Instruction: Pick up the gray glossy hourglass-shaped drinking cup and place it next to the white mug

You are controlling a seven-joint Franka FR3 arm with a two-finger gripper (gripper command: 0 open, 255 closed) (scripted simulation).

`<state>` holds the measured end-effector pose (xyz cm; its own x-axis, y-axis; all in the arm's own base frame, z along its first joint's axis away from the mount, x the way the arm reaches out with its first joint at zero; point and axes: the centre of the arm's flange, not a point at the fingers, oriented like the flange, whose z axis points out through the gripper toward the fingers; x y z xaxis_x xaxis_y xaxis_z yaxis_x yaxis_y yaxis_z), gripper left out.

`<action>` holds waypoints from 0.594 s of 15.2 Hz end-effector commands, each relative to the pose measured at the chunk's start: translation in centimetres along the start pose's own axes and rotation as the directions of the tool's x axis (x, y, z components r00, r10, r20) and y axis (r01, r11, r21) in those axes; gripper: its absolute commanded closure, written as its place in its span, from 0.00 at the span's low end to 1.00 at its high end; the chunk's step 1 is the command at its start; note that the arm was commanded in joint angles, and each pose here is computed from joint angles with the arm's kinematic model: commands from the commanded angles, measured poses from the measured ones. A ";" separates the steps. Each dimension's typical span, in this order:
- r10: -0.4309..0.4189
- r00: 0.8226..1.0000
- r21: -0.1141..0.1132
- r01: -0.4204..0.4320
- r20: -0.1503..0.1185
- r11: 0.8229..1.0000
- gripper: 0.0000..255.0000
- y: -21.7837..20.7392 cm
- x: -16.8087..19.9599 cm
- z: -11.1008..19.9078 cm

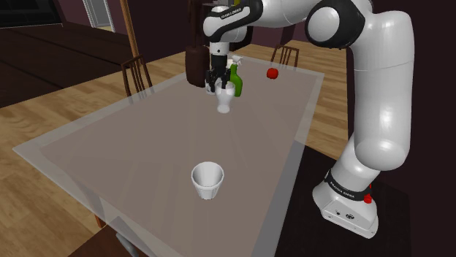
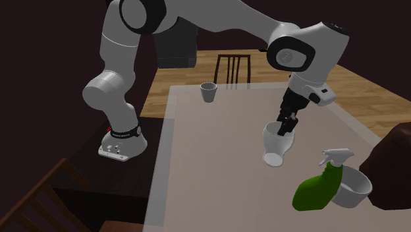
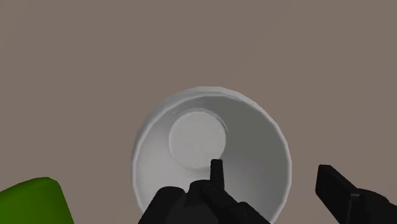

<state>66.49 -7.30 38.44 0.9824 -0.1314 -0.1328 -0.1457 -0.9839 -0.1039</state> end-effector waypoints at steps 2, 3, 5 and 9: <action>0.000 1.000 0.000 0.000 0.000 1.000 0.00 0.0 0.0 0.0; 0.000 1.000 0.000 0.000 0.000 1.000 0.00 0.0 0.0 0.0; 0.000 1.000 0.000 0.000 0.000 1.000 0.00 0.0 0.0 -1.3; 0.000 1.000 0.000 0.000 0.000 1.000 0.00 0.0 0.0 -5.0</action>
<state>66.99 -7.82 42.81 0.9826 -0.1316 -0.1313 -0.1457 -0.9839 -0.1040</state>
